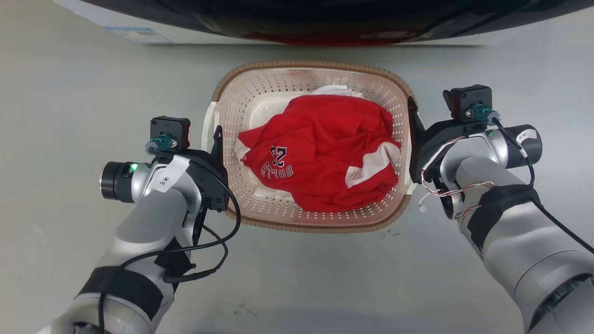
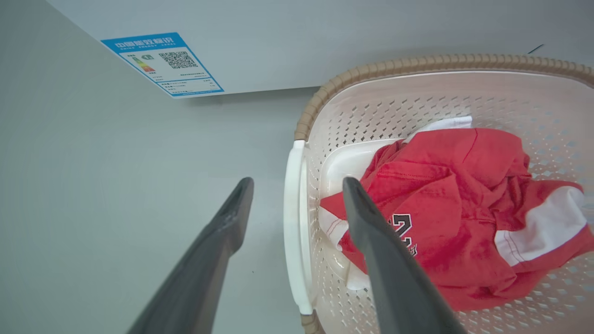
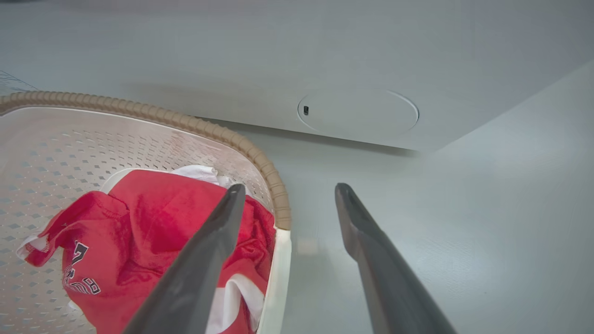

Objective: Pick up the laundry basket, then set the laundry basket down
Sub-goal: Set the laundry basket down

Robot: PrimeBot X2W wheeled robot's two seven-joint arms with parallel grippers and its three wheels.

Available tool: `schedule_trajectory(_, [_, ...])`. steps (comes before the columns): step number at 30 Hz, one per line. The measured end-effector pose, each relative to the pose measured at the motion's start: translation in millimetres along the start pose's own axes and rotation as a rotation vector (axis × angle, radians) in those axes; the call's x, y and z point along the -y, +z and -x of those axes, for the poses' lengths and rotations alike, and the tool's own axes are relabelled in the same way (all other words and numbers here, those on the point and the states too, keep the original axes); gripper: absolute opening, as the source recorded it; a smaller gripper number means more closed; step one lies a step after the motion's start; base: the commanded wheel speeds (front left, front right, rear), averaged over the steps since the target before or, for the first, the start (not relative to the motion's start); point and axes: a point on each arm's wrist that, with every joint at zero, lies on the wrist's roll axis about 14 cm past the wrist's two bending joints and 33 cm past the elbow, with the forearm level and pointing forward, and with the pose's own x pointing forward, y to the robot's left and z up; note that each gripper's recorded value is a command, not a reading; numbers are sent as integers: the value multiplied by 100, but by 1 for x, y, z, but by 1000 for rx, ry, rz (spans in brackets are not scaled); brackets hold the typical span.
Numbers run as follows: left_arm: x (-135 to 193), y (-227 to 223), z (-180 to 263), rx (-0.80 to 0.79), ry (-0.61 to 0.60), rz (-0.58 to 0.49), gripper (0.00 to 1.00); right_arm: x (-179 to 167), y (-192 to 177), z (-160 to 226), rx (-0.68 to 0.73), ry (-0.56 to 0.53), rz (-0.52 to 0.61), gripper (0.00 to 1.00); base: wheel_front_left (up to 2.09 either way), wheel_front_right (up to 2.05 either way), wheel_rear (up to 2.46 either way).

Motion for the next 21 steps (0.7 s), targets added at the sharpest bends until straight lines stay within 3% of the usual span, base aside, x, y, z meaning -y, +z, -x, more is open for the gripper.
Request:
schedule_trajectory(10, [10, 32, 24, 106, -27, 51, 100, 10, 31, 31, 84, -27, -23, 100, 0, 0, 0])
schedule_trajectory(21, [25, 65, 62, 240, -80, 88, 100, 4, 65, 72, 198, -22, -122, 100, 0, 0, 0])
